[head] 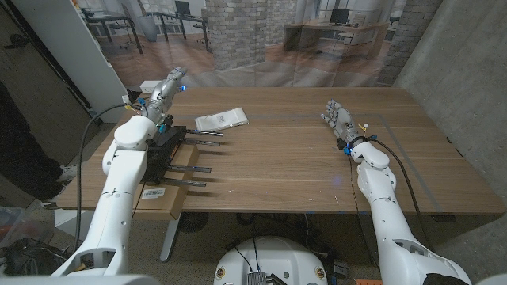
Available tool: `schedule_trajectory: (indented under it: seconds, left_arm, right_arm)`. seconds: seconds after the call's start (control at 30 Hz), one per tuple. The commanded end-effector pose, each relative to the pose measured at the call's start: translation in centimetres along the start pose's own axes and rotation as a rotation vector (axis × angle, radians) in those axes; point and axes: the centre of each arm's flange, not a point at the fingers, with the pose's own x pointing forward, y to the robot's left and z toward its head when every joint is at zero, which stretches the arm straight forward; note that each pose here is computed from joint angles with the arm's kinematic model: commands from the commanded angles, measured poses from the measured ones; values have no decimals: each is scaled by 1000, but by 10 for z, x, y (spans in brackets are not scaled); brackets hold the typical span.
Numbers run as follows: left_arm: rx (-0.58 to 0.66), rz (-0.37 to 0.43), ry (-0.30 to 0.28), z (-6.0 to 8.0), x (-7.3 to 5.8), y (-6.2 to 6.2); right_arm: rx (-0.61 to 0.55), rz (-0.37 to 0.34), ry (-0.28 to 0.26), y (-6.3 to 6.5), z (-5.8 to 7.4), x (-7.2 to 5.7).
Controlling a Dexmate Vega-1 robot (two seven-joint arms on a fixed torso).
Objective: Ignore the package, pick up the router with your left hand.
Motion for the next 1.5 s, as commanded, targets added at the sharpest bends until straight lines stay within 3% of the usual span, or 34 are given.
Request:
schedule_trajectory:
  seconds: [0.03,0.7,1.5]
  left_arm:
    - [89,-20,20,10,2,10]
    - [222,-90,49,25,7,27]
    - [331,-192,123,40,8,48]
  right_arm:
    - [5,3,2,0,-2,2]
    - [10,3,4,1,-4,5]
    - [14,4,6,5,-7,1]
